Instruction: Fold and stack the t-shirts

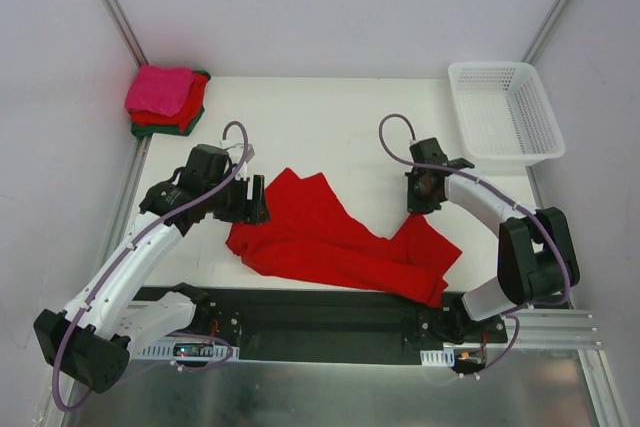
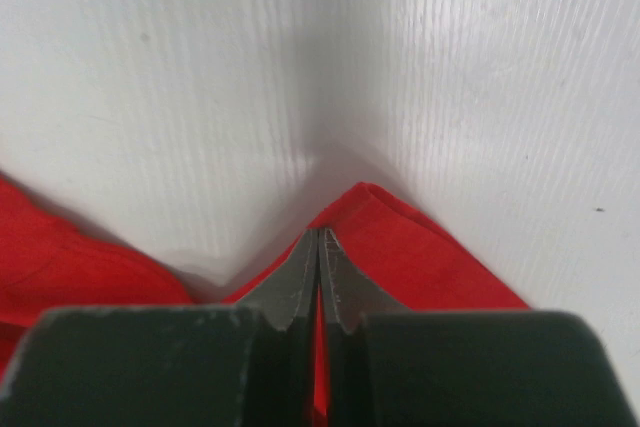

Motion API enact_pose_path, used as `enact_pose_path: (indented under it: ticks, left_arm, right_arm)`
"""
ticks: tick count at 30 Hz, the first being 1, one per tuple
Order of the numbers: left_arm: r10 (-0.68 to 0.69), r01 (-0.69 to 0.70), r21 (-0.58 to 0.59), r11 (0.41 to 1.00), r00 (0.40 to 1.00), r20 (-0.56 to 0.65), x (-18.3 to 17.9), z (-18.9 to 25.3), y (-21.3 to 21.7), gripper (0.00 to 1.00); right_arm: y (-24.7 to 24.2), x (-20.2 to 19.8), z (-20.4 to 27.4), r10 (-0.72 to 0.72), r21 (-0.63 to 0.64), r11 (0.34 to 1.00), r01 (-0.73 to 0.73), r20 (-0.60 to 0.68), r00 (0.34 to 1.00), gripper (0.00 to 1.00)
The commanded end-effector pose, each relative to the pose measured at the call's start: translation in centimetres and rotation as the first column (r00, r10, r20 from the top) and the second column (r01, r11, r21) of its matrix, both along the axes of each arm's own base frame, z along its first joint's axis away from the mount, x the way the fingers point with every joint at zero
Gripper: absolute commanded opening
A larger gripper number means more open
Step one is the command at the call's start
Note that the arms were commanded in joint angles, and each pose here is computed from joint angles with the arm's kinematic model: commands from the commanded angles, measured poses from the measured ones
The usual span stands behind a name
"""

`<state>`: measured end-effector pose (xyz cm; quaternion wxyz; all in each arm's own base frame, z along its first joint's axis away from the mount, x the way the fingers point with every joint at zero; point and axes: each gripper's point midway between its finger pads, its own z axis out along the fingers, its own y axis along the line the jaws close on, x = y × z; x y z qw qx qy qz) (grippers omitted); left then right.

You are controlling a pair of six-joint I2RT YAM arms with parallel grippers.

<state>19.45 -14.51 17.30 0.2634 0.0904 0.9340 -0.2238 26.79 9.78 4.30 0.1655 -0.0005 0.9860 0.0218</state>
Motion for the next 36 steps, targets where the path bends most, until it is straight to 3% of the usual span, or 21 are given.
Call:
enact_pose_path:
  ticks: [1,19,25,36]
  left_arm:
    - [0.017,-0.017,-0.002,1.000,0.999,0.037,0.7,0.9,0.1,0.68]
    - [0.028,-0.028,-0.001,1.000,0.999,0.035,0.3,0.6,0.4,0.68]
    - [0.032,-0.031,-0.005,0.999,0.998,0.046,0.3,0.9,0.4,0.67]
    - [0.033,-0.033,-0.003,0.999,0.999,0.007,0.5,0.2,0.1,0.66]
  right_arm:
    - [1.0,3.3,3.4,0.029,0.029,0.999,-0.032,0.099,0.995,0.01]
    - [7.5,9.7,7.3,0.148,0.209,0.957,-0.201,0.242,0.959,0.01]
    - [9.3,9.6,12.7,0.183,0.222,0.933,-0.285,0.388,0.903,0.01]
    - [8.4,5.2,25.6,0.171,0.145,0.935,-0.323,0.614,0.770,0.01]
